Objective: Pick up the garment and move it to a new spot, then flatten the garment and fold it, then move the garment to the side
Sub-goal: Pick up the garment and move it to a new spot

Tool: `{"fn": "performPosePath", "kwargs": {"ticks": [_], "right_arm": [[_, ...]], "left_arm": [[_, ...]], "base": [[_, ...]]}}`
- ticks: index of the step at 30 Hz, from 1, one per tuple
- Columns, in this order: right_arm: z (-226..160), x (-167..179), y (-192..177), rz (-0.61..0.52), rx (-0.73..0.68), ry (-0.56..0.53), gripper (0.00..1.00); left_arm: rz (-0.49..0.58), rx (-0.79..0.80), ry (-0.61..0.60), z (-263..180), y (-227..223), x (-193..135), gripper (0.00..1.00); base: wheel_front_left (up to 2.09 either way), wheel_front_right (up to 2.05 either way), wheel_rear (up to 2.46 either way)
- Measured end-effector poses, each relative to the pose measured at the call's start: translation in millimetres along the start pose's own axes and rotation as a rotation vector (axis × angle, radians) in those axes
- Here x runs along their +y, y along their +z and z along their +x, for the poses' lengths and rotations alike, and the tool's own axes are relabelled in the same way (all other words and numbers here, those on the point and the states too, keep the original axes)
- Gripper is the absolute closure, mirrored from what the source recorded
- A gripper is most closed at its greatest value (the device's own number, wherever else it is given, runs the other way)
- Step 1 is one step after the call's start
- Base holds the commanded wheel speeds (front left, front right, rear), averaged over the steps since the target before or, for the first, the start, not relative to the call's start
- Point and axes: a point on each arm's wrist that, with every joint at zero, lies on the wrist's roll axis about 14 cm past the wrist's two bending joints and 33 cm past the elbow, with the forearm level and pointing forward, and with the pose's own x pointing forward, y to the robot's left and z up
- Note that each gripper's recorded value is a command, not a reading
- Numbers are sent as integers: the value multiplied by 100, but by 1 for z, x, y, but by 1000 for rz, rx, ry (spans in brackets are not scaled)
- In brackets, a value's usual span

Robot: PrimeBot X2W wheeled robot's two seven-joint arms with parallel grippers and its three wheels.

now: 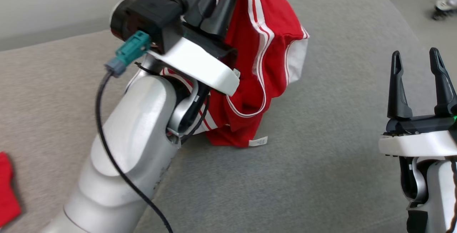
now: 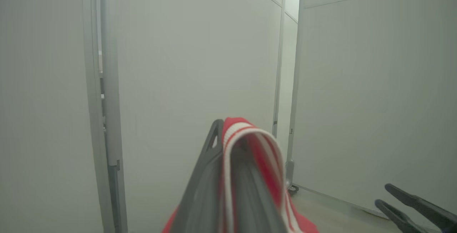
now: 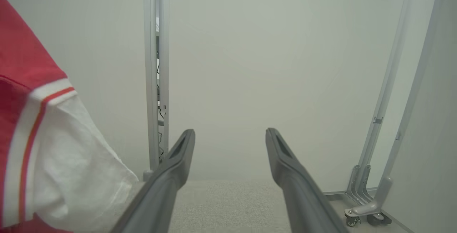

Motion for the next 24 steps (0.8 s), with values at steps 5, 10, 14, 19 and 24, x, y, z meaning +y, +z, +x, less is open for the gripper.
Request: {"fn": "performPosePath", "kwargs": {"ticks": [5,10,14,19,24], "right_arm": [[-13,-33,-9,-17,42,-90,0],[-30,-60,-20,-38,97,-167,0],[-41,-74,-26,-56,133,-209,0],[-45,-78,-33,-57,157,-222,0],[-37,-69,-35,-47,150,-194,0]], "left_arm": [[-59,114,-63,12,-72,-27,100],[-109,251,-123,9,-145,-54,100],[-137,348,-177,-1,-190,-74,100],[-159,427,-215,-14,-218,-87,11],[-168,428,-191,-16,-214,-80,0]], "base": [[0,0,0],[0,0,0],[0,0,0],[0,0,0],[0,0,0]]}}
